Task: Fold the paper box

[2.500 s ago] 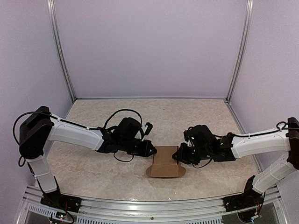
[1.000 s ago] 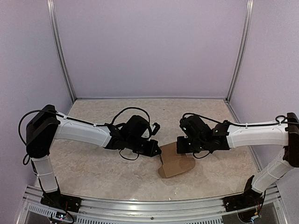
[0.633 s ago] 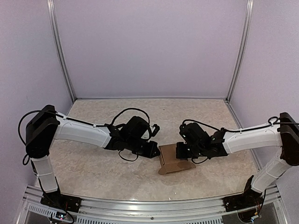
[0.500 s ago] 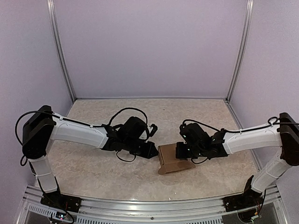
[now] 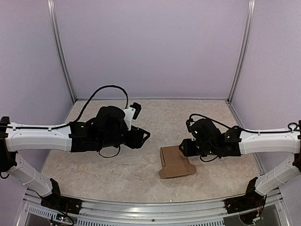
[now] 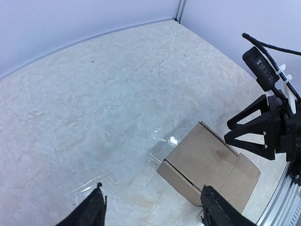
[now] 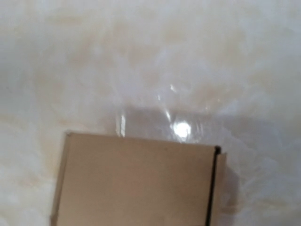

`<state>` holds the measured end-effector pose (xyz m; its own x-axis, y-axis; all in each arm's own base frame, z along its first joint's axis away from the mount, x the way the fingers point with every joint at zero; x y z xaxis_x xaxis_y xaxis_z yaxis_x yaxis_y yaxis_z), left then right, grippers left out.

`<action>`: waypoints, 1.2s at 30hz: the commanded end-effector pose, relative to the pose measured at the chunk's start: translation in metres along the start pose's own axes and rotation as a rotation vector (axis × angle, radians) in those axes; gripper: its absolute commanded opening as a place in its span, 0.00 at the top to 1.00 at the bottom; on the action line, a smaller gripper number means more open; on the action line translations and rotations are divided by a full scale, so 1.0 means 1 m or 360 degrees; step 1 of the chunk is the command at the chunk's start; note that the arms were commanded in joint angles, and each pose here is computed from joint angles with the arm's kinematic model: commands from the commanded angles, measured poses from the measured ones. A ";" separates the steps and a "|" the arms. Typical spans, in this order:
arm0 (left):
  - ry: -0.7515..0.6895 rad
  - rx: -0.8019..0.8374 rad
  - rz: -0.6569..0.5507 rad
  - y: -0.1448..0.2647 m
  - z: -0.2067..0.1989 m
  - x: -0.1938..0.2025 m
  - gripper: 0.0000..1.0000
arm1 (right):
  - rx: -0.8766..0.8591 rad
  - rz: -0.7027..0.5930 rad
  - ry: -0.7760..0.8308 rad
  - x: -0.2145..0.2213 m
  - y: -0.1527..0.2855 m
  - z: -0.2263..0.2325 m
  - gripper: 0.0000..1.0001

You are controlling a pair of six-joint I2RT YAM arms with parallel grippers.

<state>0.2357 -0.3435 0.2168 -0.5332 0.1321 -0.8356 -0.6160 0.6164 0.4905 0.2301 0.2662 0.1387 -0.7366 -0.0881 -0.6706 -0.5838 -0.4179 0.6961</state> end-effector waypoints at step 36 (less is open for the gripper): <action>0.0574 0.0633 0.0125 -0.011 0.005 0.057 0.01 | -0.0331 0.0252 -0.0233 0.023 -0.024 -0.048 0.70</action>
<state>0.2197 -0.3244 0.1676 -0.7092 -0.0335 -0.7042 -0.4304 0.8117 0.3949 0.2381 0.2278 0.0929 -0.8656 -0.0574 -0.4974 -0.3835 -0.5627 0.7323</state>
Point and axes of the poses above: each gripper's point midway between its finger pads, its own y axis back along the fingers, its own z axis along the line the jaws close on, x = y × z, the point moved 3 cm from there along y, back along the fingers, and after that the axes turned 4 degrees about y, right-handed, at the moved point
